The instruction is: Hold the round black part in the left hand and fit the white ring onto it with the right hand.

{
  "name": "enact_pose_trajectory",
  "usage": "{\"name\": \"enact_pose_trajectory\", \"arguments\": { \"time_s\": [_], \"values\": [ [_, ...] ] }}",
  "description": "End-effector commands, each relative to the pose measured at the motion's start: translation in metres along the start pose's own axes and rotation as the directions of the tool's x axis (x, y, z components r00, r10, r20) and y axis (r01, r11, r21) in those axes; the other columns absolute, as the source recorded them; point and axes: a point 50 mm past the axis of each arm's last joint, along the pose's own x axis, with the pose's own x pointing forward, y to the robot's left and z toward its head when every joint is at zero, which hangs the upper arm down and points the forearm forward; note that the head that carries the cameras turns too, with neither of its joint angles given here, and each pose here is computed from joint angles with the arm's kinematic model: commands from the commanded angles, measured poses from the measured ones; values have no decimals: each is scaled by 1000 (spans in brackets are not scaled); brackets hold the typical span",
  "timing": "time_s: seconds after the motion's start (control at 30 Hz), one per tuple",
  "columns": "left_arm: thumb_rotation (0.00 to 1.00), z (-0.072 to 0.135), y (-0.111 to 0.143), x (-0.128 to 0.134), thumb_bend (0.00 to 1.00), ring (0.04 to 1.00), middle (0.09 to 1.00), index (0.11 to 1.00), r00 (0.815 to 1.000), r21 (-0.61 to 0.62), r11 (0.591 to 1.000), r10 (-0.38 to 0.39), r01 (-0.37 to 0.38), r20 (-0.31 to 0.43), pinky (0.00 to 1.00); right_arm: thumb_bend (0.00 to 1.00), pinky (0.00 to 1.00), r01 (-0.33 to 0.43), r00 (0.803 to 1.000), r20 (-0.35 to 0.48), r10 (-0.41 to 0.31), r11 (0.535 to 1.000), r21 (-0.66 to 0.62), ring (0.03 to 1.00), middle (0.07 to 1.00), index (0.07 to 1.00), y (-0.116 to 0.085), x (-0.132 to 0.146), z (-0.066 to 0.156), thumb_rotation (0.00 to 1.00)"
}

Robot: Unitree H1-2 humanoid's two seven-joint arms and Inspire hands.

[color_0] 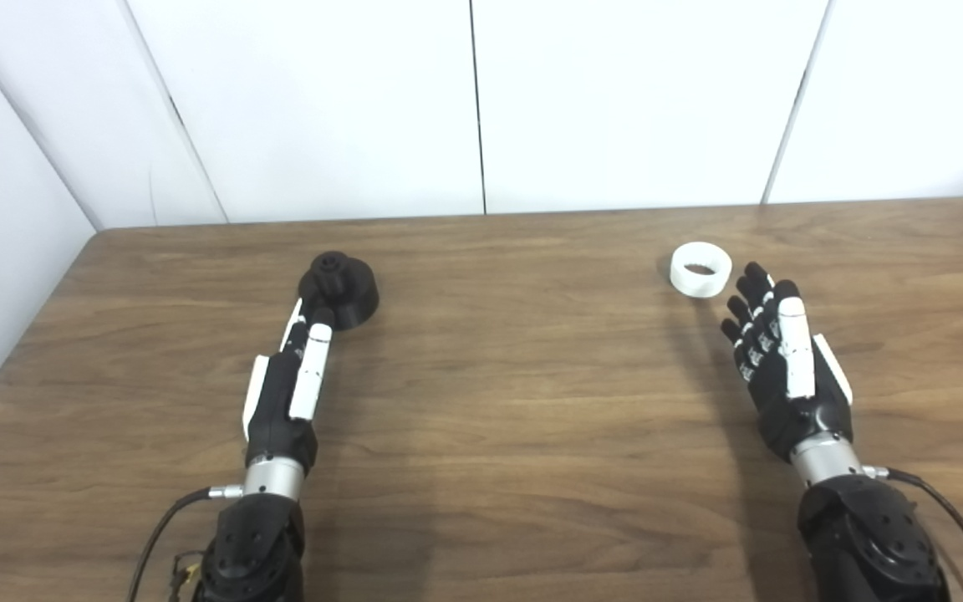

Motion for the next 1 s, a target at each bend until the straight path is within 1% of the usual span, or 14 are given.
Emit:
{"name": "enact_pose_trajectory", "arguments": {
  "time_s": [0.0, 0.27, 0.4, 0.43, 0.5, 0.57, 0.6, 0.67, 0.7, 0.77, 0.8, 0.83, 0.87, 0.97],
  "values": [
    [870, 14, 3, 6, 596, 1000, 1000, 1000, 998, 16, 1000, -6, 5, 68, 1000, 448, 1000, -27, 995, 92, 27, 1000, 0, 1000, 1000, 981, 8, 9, 23, 1000],
    [835, 15, 3, 5, 619, 1000, 1000, 1000, 998, 19, 1000, -12, 11, 65, 1000, 449, 1000, -34, 995, 93, 34, 999, -2, 1000, 1000, 982, 8, 9, 22, 1000],
    [804, 17, 5, 4, 627, 1000, 1000, 1000, 997, 33, 999, -7, 4, 79, 1000, 449, 1000, -38, 995, 92, 38, 999, 1, 1000, 1000, 983, 8, 9, 22, 1000],
    [749, 18, 5, 4, 598, 1000, 1000, 1000, 996, 49, 999, -4, 0, 89, 1000, 449, 1000, -38, 995, 91, 37, 999, 3, 1000, 1000, 981, 8, 9, 22, 1000],
    [714, 20, 7, 3, 578, 1000, 1000, 1000, 995, 93, 996, 9, -18, 96, 1000, 448, 1000, -36, 995, 89, 36, 999, 4, 1000, 1000, 980, 8, 9, 21, 1000],
    [664, 23, 9, 2, 616, 1000, 996, 1000, 995, 148, 988, 36, -49, 93, 1000, 449, 1000, -34, 996, 86, 34, 999, -1, 1000, 1000, 975, 9, 9, 21, 1000],
    [653, 26, 12, 1, 624, 1000, 994, 1000, 994, 189, 980, 50, -67, 95, 1000, 448, 1000, -35, 996, 85, 35, 999, 0, 1000, 1000, 974, 9, 9, 20, 1000],
    [543, 31, 19, 2, 666, 973, 976, 1000, 992, 251, 963, 68, -92, 104, 979, 447, 1000, -37, 996, 82, 36, 999, 2, 1000, 1000, 976, 10, 9, 20, 1000],
    [523, 34, 24, 4, 674, 967, 972, 1000, 992, 296, 950, 69, -98, 106, 974, 448, 1000, -39, 996, 81, 38, 999, 1, 1000, 1000, 977, 10, 9, 19, 1000],
    [495, 41, 33, 9, 728, 954, 965, 1000, 992, 362, 926, 68, -103, 109, 941, 444, 1000, -43, 996, 83, 42, 999, 0, 1000, 1000, 979, 11, 10, 18, 1000],
    [468, 45, 39, 13, 809, 957, 968, 1000, 992, 394, 913, 69, -107, 110, 928, 441, 1000, -43, 996, 83, 43, 999, 0, 1000, 1000, 979, 11, 10, 18, 1000],
    [468, 50, 44, 17, 823, 957, 968, 1000, 992, 418, 902, 68, -109, 110, 925, 442, 1000, -43, 996, 82, 43, 999, 1, 1000, 1000, 979, 11, 10, 17, 1000],
    [464, 52, 47, 20, 883, 959, 975, 1000, 992, 433, 895, 68, -109, 109, 916, 445, 1000, -43, 996, 81, 42, 999, 2, 1000, 1000, 978, 11, 10, 17, 1000],
    [443, 63, 63, 32, 908, 980, 993, 1000, 992, 510, 854, 57, -106, 111, 903, 450, 1000, -41, 996, 77, 40, 999, 11, 1000, 1000, 974, 11, 11, 15, 1000]
  ]
}}
